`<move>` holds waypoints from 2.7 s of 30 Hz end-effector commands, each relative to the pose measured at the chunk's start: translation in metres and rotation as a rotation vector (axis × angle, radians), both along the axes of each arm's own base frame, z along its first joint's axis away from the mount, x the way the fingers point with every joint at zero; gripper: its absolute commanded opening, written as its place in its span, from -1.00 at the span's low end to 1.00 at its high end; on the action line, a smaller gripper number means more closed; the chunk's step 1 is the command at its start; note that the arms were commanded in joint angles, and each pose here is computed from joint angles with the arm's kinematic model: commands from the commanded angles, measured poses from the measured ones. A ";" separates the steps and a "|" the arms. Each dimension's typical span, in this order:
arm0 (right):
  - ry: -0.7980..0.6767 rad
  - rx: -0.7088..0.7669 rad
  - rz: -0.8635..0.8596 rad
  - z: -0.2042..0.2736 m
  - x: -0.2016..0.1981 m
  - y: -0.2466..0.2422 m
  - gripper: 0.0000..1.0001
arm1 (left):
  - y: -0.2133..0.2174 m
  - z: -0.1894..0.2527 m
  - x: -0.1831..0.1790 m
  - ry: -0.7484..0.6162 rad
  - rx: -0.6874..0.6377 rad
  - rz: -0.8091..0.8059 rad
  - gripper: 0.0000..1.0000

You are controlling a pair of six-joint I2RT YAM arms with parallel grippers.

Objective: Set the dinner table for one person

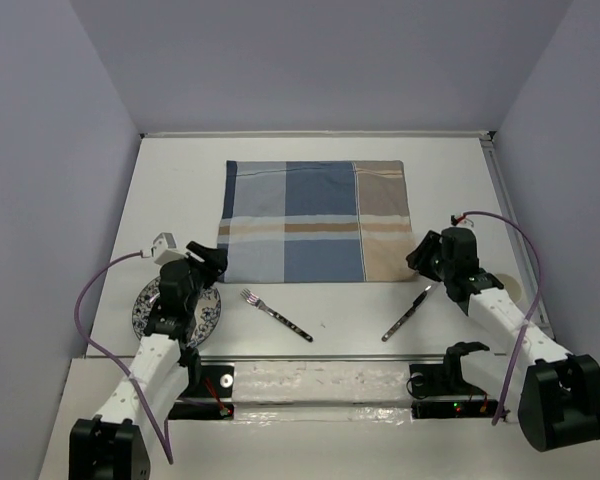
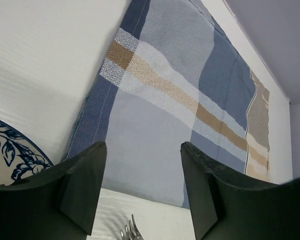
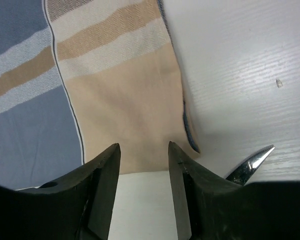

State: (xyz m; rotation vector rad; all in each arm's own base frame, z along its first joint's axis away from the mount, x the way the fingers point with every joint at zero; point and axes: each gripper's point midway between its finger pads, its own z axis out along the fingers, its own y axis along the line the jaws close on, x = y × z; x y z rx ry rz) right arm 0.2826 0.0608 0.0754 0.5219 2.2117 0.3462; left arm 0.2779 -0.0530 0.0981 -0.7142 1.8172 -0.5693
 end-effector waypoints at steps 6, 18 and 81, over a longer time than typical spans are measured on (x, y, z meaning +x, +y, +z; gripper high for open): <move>-0.217 -0.020 0.163 0.097 0.032 0.019 0.12 | -0.006 0.112 0.004 -0.235 0.012 -0.040 0.51; -0.254 0.193 0.731 0.116 -0.005 0.271 0.18 | -0.026 0.280 -0.034 -0.591 0.214 -0.231 0.71; -0.289 0.615 0.912 0.161 -0.055 0.508 -1.00 | 0.057 0.310 -0.081 -0.645 0.401 0.192 0.98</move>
